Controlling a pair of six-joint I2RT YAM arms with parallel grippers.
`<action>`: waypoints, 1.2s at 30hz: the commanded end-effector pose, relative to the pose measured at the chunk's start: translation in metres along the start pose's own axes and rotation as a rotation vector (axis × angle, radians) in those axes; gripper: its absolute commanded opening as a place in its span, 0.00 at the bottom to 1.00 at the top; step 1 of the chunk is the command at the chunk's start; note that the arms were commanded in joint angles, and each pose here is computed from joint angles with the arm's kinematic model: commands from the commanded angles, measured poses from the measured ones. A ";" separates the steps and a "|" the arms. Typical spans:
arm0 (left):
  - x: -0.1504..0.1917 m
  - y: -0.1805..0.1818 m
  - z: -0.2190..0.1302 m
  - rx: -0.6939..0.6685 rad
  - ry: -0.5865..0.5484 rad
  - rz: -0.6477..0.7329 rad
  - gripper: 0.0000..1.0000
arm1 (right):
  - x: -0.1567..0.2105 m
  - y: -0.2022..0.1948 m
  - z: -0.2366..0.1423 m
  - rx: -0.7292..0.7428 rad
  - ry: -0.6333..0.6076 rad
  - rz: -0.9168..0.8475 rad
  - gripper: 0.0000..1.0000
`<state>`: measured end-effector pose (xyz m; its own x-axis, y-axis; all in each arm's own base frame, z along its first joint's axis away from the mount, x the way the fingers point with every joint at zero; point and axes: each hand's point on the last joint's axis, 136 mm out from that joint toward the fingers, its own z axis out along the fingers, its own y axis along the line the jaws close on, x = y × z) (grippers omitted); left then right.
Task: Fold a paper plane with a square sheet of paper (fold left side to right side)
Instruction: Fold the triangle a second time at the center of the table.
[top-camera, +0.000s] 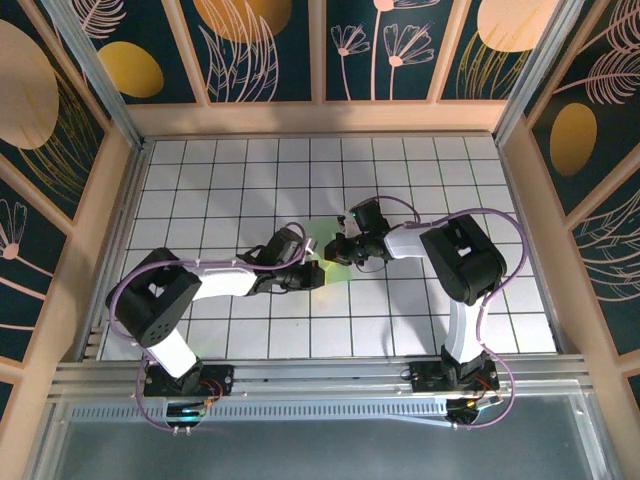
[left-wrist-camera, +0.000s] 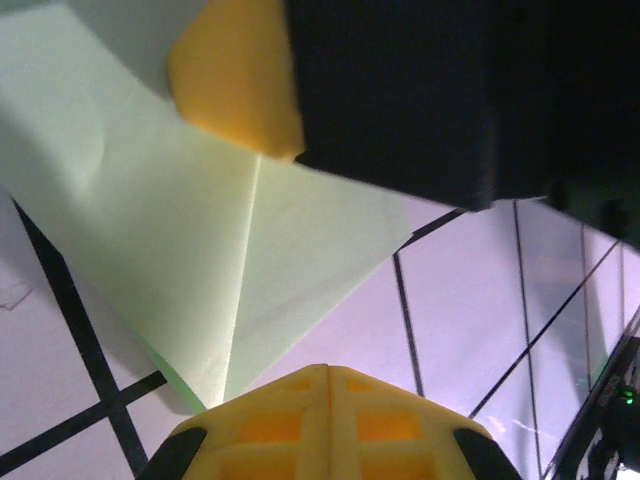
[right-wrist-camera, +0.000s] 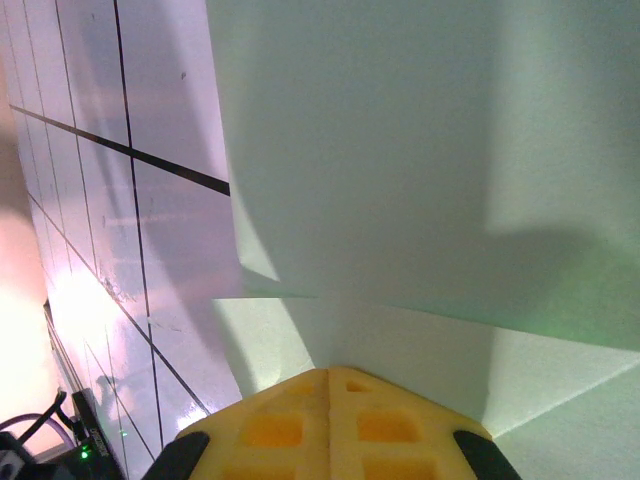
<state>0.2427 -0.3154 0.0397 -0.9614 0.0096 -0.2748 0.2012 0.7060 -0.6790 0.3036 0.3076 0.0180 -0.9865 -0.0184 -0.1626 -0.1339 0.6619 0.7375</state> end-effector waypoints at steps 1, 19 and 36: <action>-0.012 -0.003 -0.005 0.007 -0.018 -0.010 0.02 | 0.031 -0.040 0.010 0.127 0.084 0.073 0.00; 0.006 0.037 0.017 -0.099 0.045 -0.030 0.00 | 0.029 -0.034 0.009 0.123 0.080 0.064 0.00; 0.020 0.055 0.011 -0.150 0.048 -0.047 0.00 | -0.009 0.012 -0.004 0.032 0.012 -0.029 0.00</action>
<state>0.2508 -0.3046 0.0131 -0.9653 -0.0074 -0.2611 0.1685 0.7463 -0.6439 0.3038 0.3096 0.0212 -0.9888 -0.0331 -0.1455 -0.1291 0.6795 0.7222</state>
